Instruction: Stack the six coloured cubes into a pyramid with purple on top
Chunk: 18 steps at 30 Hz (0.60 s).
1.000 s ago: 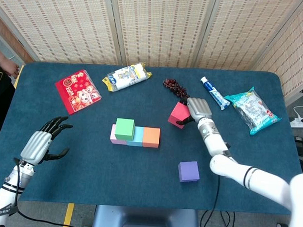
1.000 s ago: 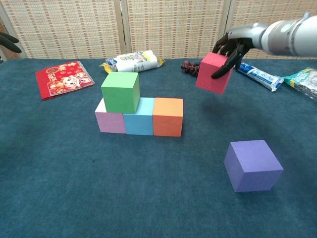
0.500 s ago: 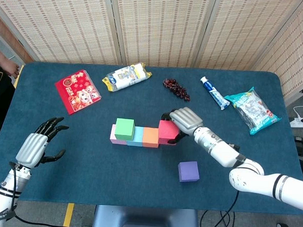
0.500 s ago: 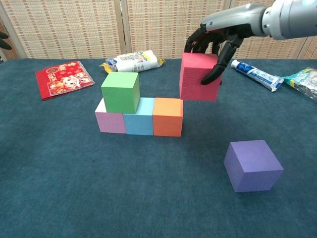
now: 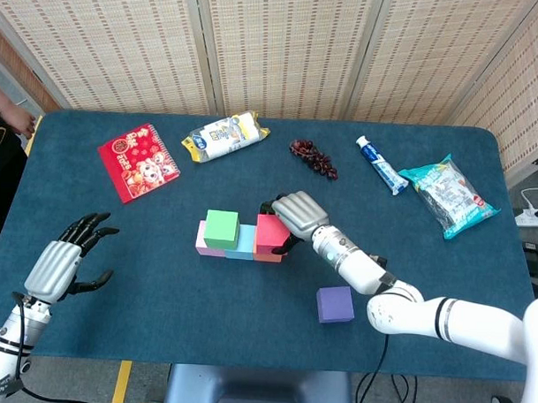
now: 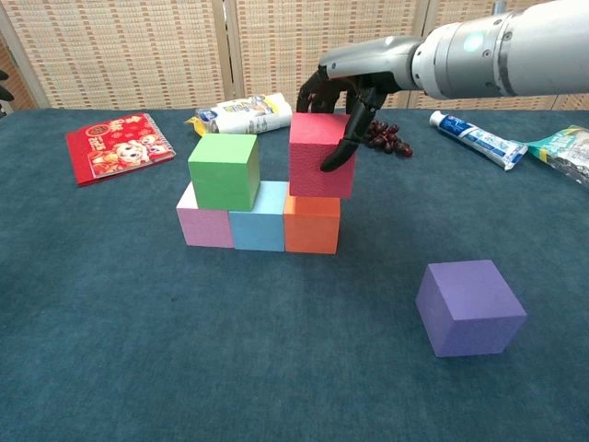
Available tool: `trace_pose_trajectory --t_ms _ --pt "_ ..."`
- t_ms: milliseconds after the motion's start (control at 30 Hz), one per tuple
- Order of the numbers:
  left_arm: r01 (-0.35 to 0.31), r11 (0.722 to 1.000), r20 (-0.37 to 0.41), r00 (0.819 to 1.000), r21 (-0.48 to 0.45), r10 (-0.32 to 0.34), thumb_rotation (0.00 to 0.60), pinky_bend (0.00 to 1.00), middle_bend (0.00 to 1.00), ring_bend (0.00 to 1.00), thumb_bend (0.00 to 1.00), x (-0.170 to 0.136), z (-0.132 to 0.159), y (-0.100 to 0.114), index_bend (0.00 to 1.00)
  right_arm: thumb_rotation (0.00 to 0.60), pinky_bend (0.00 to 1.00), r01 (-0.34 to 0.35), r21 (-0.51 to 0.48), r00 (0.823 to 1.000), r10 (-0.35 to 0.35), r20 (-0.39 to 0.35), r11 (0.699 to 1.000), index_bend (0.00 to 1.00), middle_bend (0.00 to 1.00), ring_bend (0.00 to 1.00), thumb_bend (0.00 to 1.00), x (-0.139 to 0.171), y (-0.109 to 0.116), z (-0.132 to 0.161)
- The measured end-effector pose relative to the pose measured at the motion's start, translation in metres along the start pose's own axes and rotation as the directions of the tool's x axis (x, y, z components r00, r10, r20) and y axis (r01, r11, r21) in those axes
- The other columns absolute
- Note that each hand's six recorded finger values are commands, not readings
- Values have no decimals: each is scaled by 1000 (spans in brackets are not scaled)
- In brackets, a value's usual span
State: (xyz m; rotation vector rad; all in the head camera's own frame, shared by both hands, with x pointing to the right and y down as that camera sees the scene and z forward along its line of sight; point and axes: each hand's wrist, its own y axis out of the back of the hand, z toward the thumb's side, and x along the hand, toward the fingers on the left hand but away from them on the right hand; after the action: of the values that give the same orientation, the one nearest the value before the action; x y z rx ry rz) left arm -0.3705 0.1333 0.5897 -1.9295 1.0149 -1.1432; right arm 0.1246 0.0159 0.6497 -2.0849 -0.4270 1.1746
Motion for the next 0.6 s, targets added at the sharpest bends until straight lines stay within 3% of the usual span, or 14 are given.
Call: trace_pose_trajectory --t_ms 600 --pt "-3 999 9 1000 -39 3 600 126 61 0 316 -6 -5 -1 206 600 451 8 2 996 -8 87 1000 466 440 322 323 -23 -20 20"
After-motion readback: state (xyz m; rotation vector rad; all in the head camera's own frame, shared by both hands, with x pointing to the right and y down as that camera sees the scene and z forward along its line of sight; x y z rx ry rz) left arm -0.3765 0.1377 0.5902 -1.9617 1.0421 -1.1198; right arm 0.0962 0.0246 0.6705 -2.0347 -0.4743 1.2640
